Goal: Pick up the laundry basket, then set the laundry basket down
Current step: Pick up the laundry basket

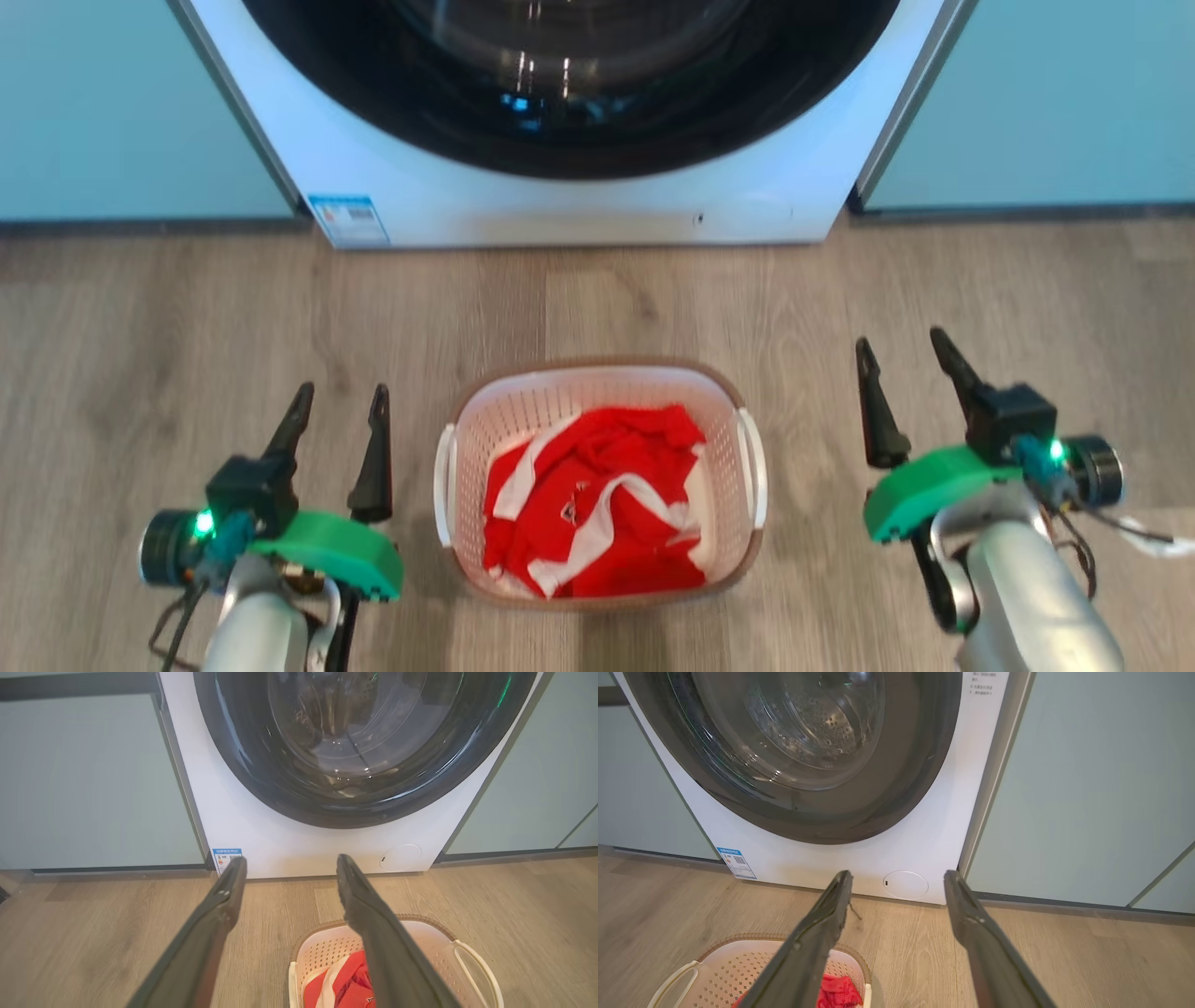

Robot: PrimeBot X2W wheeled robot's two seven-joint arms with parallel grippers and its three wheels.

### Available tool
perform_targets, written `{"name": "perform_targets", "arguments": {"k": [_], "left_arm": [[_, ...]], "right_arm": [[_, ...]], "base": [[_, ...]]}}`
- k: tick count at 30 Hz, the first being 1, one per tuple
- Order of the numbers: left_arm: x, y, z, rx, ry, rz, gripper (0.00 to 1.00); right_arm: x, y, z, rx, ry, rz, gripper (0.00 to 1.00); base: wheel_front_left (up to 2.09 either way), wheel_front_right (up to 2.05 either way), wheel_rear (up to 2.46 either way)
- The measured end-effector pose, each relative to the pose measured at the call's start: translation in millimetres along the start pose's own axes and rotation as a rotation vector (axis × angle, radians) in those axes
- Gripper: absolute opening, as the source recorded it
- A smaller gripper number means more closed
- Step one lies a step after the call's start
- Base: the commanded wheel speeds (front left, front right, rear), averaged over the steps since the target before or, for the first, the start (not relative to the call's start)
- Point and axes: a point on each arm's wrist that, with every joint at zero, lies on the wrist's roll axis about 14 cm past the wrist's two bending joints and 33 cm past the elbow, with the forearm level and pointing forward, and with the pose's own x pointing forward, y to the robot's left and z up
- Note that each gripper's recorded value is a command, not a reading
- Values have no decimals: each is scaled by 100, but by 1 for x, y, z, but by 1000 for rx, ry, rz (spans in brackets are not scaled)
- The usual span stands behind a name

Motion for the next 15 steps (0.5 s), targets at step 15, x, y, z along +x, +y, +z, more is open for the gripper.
{"name": "perform_targets", "arguments": {"k": [15], "left_arm": [[48,6,-110,-26,329,-39,100]], "right_arm": [[53,3,-102,63,268,39,100]], "base": [[0,0,0]]}}
